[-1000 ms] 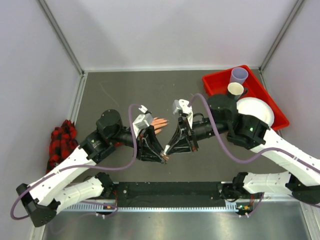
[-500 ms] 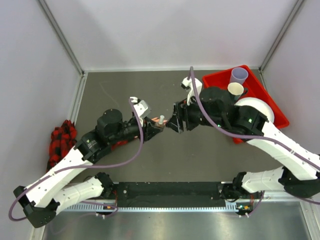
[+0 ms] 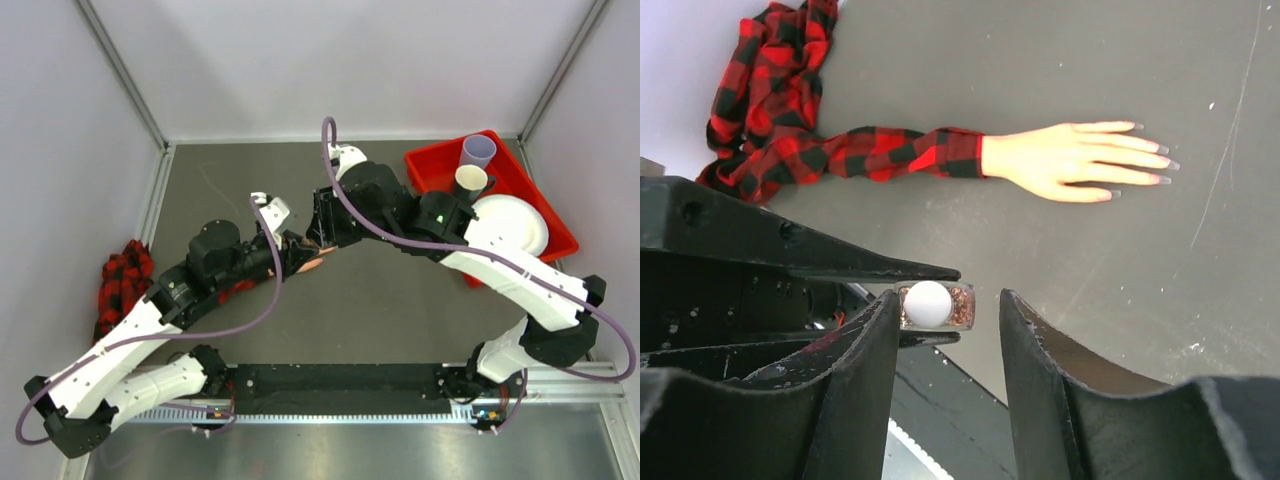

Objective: Paint the nails

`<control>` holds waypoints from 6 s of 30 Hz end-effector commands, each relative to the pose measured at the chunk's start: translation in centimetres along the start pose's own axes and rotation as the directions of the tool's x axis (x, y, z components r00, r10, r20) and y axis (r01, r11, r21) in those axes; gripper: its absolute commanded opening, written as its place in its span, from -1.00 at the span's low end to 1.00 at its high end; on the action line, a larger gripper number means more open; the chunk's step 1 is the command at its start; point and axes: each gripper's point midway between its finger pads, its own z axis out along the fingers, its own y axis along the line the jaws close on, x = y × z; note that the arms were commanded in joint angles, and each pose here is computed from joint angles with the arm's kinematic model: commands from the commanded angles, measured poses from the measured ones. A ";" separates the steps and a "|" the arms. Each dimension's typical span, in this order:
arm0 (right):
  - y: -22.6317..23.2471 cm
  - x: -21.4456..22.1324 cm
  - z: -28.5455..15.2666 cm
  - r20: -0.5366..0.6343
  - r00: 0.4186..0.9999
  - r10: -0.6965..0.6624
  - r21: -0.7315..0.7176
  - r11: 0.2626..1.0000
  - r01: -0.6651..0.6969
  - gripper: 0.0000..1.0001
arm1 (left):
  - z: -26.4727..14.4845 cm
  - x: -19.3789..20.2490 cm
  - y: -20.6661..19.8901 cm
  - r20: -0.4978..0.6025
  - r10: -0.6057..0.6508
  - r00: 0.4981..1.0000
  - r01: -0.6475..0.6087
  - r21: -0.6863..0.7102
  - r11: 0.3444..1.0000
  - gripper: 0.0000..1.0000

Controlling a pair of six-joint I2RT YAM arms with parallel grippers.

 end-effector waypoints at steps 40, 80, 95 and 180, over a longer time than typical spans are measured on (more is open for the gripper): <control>-0.7 0.1 -6.6 0.069 0.996 -0.055 -0.233 0.970 0.070 0.17 | -2.5 -2.8 -2.6 0.078 0.031 0.996 -0.040 0.116 0.992 -1.00; 9.3 6.5 -12.1 0.202 0.889 -0.410 -0.855 0.369 0.364 -1.00 | -9.9 -5.4 -15.6 0.110 -0.086 0.990 -0.045 0.835 0.549 -1.00; -0.4 0.4 -6.1 0.079 0.991 -0.109 -0.217 0.968 0.124 0.50 | -3.4 -3.4 -5.0 0.116 0.016 0.993 -0.045 0.247 0.968 -1.00; 1.8 -0.2 -2.6 -0.047 0.998 -0.030 -0.169 0.985 0.022 -1.00 | -2.6 -2.0 -2.4 0.101 0.108 0.989 -0.120 0.122 0.985 -1.00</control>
